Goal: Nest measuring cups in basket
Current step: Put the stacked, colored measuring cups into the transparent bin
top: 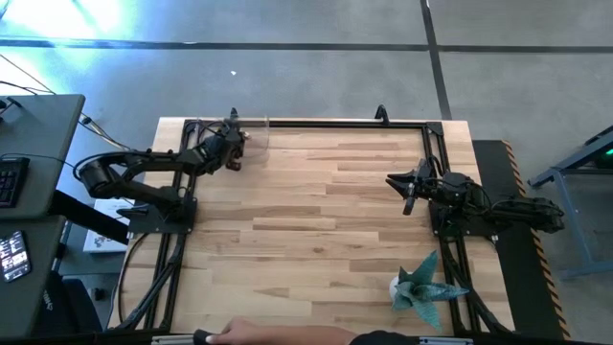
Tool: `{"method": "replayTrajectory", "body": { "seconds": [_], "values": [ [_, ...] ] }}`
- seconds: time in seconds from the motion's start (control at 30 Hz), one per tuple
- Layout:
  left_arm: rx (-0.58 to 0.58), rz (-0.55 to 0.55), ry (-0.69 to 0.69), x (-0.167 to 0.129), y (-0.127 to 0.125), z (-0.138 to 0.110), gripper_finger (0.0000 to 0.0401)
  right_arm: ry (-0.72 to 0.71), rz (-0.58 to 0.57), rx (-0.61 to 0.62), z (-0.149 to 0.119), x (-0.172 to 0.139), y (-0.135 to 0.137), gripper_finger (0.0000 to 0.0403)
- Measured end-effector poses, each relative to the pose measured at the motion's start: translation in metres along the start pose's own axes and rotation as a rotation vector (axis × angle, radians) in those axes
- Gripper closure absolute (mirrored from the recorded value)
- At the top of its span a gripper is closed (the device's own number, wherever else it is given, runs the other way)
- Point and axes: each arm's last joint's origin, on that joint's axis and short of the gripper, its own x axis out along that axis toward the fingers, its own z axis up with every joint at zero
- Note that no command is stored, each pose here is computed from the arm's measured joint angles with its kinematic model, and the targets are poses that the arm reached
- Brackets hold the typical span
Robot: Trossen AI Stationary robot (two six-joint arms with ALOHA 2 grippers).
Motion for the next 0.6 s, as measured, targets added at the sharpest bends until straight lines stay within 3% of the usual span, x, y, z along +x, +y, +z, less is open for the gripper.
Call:
{"method": "replayTrajectory", "body": {
  "seconds": [0.2,0.6],
  "values": [
    [0.043,0.053,-0.023,-0.0071,0.0038,0.0056,0.0292,0.0,0.0,0.0,0.0,0.0,0.0,0.0334],
    [0.037,0.0,-0.015,-0.0064,-0.0049,0.0072,0.0307,0.0,0.0,-0.001,0.0,0.0,0.0,0.0334]
  ]
}}
